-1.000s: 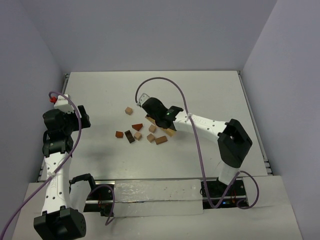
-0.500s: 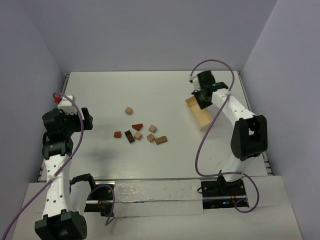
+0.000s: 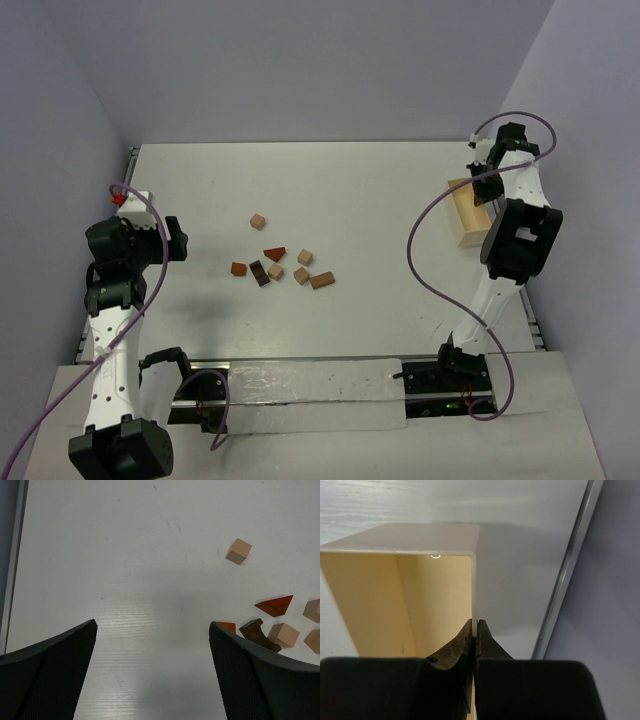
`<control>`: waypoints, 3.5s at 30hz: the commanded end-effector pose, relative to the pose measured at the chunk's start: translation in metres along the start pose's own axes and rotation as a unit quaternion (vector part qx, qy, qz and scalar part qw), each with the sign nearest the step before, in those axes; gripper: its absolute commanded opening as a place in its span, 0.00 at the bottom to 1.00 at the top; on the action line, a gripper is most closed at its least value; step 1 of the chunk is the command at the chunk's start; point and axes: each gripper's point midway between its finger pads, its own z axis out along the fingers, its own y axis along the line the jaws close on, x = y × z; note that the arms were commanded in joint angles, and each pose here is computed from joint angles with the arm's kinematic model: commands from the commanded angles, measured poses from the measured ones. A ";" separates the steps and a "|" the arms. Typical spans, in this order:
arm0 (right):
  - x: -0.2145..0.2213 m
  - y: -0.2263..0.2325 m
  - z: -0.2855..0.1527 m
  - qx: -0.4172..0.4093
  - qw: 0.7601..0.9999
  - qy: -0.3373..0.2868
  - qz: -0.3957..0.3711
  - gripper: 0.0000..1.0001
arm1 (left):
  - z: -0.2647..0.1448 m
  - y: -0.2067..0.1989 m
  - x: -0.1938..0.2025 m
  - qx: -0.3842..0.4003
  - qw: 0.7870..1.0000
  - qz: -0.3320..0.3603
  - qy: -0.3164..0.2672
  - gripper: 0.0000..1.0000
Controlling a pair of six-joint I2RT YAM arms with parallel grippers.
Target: Build the wood block tower
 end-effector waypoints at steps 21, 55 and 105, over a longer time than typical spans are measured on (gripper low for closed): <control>0.028 -0.025 0.038 -0.031 0.997 0.042 0.056 0.16 | 0.003 0.005 -0.009 -0.006 1.000 -0.003 -0.004 0.99; -0.046 0.093 -0.167 -0.073 0.984 -0.154 -0.052 0.84 | -0.001 -0.009 -0.012 0.031 0.999 0.006 -0.017 0.99; 0.042 0.490 -0.044 -0.260 0.883 -0.065 -0.384 0.74 | -0.009 -0.047 -0.005 0.142 0.989 0.042 -0.025 0.99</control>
